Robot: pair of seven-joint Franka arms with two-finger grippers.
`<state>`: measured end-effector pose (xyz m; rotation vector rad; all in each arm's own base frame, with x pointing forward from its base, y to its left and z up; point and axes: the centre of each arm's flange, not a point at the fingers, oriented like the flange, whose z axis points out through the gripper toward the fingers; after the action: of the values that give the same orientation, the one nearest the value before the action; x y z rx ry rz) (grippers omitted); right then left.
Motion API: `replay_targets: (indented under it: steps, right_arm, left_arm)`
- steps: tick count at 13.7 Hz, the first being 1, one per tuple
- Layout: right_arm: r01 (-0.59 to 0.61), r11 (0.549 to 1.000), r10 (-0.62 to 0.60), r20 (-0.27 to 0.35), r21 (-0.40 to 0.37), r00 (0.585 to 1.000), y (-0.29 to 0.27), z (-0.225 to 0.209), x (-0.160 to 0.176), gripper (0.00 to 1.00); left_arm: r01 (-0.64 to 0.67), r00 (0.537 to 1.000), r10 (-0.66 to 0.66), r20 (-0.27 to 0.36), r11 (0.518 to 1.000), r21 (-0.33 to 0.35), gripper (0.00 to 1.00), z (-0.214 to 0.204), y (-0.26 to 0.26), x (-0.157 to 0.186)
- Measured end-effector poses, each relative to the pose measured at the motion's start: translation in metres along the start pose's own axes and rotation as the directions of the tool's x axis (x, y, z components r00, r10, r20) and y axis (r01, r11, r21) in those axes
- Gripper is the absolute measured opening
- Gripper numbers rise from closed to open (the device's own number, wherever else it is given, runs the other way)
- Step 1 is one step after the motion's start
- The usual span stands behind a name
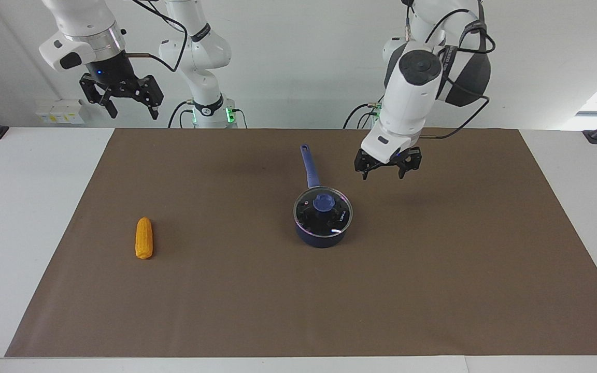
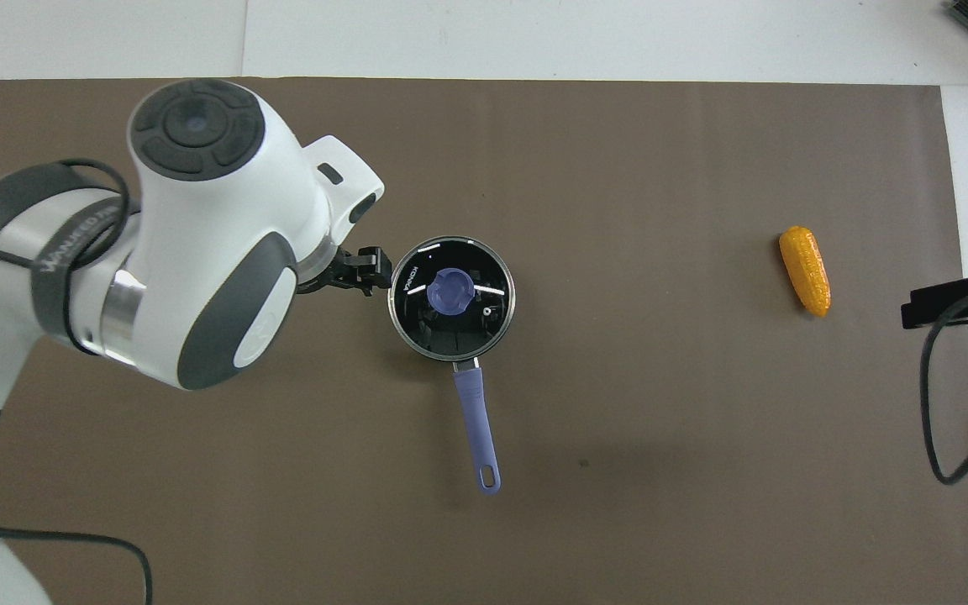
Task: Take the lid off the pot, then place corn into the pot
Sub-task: 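Reach the left gripper over the pot to the blue lid knob, then grasp the lid knob with the left gripper while the right gripper reaches the corn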
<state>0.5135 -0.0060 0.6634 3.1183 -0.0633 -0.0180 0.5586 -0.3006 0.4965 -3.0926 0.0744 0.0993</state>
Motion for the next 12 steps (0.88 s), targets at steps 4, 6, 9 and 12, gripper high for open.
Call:
replay_targets:
  steps: [4,6,9,12]
  right_arm:
    - [0.000,1.000,0.000,0.000,0.000,1.000,0.000,0.000,0.000,1.00]
    - [0.000,1.000,0.000,0.000,0.000,1.000,0.000,0.000,0.000,1.00]
    - [0.000,1.000,0.000,0.000,0.000,1.000,0.000,0.000,0.000,1.00]
    - [0.025,1.000,-0.025,-0.012,0.000,1.000,0.000,-0.001,0.001,1.00]
  left_arm:
    - [0.041,0.999,-0.041,-0.011,0.999,-0.003,1.00,0.048,0.057,0.008]
    - [0.049,0.998,-0.049,-0.034,0.999,-0.018,1.00,0.047,0.072,0.012]
    - [0.021,0.999,-0.022,-0.040,1.000,-0.021,1.00,0.049,0.098,0.004]
    - [0.010,1.000,-0.010,-0.018,1.000,-0.004,1.00,0.074,0.118,0.006]
